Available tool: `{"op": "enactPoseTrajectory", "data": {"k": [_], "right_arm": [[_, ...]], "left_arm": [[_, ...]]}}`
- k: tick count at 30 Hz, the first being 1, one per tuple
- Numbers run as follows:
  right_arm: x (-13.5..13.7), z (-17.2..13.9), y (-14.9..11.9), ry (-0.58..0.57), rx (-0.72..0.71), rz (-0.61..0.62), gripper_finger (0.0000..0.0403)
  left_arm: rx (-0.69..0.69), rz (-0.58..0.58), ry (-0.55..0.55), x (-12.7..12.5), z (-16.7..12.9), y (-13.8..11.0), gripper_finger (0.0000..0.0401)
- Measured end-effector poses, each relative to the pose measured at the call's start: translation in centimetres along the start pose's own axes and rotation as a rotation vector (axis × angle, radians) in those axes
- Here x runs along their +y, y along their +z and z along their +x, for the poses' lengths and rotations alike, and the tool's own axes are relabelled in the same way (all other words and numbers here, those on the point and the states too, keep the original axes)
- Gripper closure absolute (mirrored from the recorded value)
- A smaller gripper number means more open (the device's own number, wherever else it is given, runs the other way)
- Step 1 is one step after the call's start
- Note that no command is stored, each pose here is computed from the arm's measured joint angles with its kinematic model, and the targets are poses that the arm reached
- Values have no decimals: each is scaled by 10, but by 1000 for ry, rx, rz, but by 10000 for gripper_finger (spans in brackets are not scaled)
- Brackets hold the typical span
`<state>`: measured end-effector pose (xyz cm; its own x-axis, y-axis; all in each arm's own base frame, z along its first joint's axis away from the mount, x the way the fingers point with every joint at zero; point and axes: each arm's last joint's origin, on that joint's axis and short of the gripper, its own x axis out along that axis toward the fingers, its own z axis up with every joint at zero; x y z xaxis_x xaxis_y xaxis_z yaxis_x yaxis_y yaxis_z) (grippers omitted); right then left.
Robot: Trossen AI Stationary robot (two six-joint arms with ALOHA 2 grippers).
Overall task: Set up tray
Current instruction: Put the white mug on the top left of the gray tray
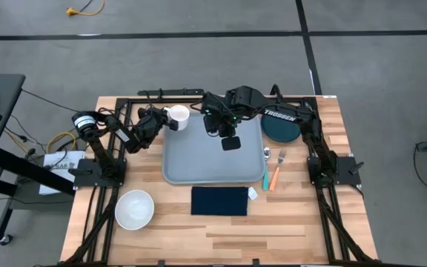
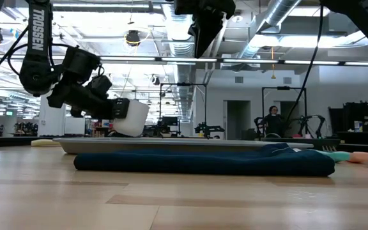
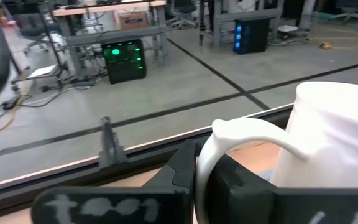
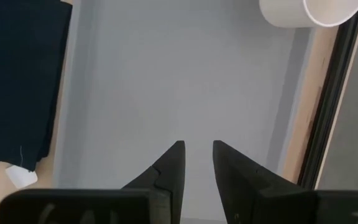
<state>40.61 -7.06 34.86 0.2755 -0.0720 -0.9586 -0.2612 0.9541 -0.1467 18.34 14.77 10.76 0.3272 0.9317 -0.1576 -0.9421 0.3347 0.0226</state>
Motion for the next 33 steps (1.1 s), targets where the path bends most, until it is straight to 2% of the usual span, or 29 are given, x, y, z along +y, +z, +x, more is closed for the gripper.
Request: {"op": "enactPoseTrajectory", "data": {"k": [5, 18, 33], "right_arm": [[0, 0, 0, 0, 0, 0, 326], [0, 0, 0, 0, 0, -1, 326], [0, 0, 0, 0, 0, -2, 326]], "left_arm": [[10, 10, 37, 1, 0, -1, 401], [91, 67, 26, -10, 15, 0, 401], [94, 70, 37, -9, 15, 0, 401]]}}
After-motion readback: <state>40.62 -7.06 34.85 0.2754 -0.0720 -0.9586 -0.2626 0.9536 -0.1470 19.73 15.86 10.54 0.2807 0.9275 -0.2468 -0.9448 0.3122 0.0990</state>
